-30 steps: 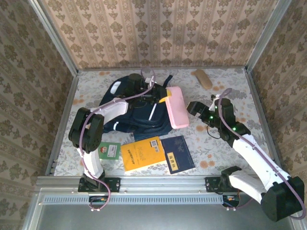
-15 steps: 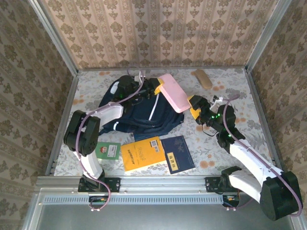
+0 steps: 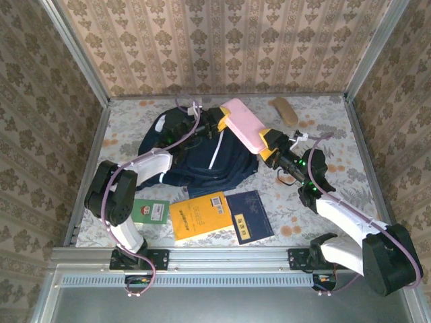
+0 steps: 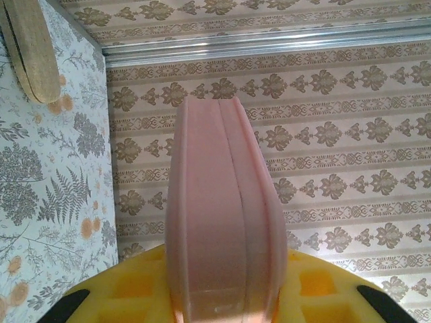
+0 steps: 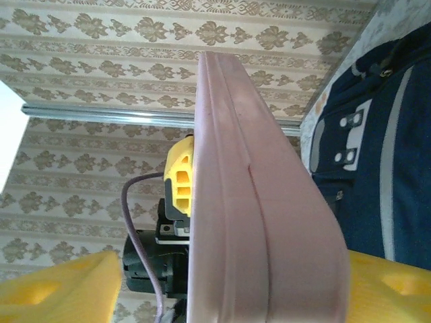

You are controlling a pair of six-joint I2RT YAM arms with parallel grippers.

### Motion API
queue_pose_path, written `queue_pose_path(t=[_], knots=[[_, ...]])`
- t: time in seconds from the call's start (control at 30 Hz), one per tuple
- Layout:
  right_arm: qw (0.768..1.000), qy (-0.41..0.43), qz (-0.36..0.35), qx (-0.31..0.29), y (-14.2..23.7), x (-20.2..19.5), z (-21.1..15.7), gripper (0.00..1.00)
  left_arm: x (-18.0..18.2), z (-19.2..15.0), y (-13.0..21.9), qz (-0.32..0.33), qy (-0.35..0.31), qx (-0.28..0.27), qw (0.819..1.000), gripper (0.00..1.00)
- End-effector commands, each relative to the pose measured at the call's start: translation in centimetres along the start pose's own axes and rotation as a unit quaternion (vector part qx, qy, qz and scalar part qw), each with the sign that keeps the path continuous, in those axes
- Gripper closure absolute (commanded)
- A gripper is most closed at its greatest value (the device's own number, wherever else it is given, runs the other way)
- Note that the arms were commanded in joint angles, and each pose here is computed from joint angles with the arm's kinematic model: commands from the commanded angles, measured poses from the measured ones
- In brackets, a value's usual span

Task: Pack books, pencil case, and school supplies into a backpack

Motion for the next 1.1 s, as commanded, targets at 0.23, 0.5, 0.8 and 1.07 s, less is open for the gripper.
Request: queue_pose_path(t=[0.23,0.5,0.8,1.07], knots=[[0.997,0.018,0.066,-0.040,0.1,3.6,0.6,0.54,-2.4,-1.1,0.3,-0.043,-0.018,-0.006,0.999,0.84],[0.997,0.024,0.055,-0.054,0.6,3.4,0.8,0.68,-1.6,-1.3,0.3,-0.023,-0.018,0.001,1.000,0.56],[0.990,0.102,-0.046,-0.084,3.5,1.5,1.3,0.67,1.2,-0.3,2.4,0.098,-0.076,0.030,0.992,0.32],[0.982,0.133,-0.107,-0.082,5.5,-1.3,1.0,0.65,3.7,0.6,3.1,0.294,-0.217,0.106,0.925,0.30]])
Point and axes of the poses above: each hand's point on the last joint's axis, 136 mm out from that joint toward the fingers, its own y axis back along the fingers, its own x axis along the line the jaws close on, z = x × y, the point moved 6 cm from there along y, back along the fingers, and after that the axes turned 1 degree about -y, right-handed, at the moved point
